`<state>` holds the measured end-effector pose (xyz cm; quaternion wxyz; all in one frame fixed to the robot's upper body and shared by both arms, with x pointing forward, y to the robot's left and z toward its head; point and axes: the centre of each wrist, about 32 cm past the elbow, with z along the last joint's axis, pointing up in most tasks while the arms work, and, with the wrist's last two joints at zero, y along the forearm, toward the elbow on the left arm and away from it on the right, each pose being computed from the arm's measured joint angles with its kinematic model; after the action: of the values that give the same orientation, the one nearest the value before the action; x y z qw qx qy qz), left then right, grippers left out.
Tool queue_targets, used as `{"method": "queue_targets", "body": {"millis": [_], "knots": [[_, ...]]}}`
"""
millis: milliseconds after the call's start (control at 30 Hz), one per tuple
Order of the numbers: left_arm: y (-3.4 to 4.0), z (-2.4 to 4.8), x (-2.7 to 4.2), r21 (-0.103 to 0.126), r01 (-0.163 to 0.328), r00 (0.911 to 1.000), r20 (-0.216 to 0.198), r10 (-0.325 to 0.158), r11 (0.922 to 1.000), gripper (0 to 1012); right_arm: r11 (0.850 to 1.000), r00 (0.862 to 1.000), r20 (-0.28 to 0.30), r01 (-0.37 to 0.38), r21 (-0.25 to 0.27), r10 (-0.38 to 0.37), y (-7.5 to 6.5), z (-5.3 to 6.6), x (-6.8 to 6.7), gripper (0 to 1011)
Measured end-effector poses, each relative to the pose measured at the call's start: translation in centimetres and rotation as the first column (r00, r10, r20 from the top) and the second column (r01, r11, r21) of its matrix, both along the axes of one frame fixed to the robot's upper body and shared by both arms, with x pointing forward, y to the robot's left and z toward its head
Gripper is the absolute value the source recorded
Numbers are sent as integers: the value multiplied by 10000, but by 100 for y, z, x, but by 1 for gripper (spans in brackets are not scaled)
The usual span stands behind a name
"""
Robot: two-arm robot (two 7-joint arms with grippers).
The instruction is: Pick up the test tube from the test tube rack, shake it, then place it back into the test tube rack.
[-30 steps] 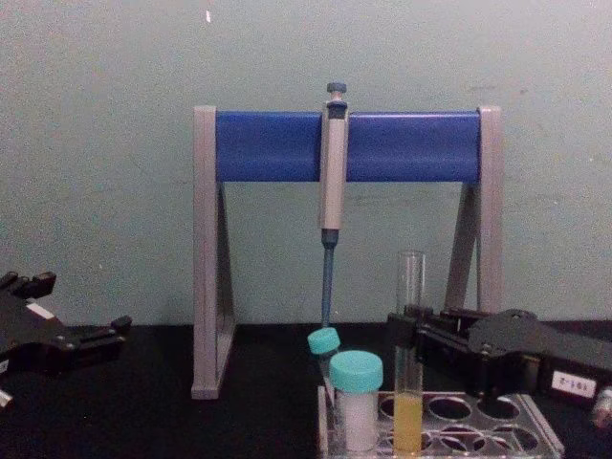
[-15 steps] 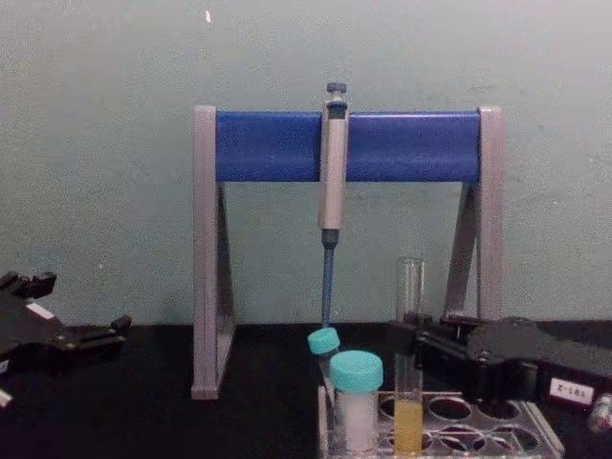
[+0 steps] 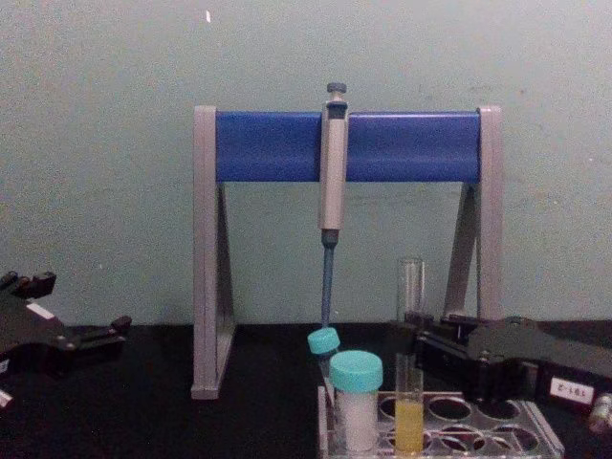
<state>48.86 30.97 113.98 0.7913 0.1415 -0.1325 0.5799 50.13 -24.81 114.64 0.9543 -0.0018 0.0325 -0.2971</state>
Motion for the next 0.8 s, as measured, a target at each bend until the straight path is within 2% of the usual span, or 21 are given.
{"method": "queue_targets", "body": {"millis": [133,233,267,367,400,600,800], "knots": [[0,0,0,0,1,10000,-1,-1,10000,1001,10000,10000,3,-4,4,4,0,2,0,265],[0,0,0,0,0,10000,0,0,10000,1001,10000,10000,5,-7,6,7,-1,2,0,379],[0,0,0,-1,1,10000,0,-1,10000,1001,10000,10000,4,-8,6,8,-1,2,0,379],[0,0,0,0,1,10000,0,-1,10000,1001,10000,10000,5,-11,8,11,-2,3,0,506],[0,0,0,0,0,10000,0,0,10000,1001,10000,10000,5,-12,10,12,-1,3,0,506],[0,0,0,0,1,10000,0,-1,10000,1001,10000,10000,3,-19,16,19,-1,3,0,736],[0,0,0,0,1,10000,0,-1,10000,1001,10000,10000,3,-22,17,22,-1,3,0,901]]}}
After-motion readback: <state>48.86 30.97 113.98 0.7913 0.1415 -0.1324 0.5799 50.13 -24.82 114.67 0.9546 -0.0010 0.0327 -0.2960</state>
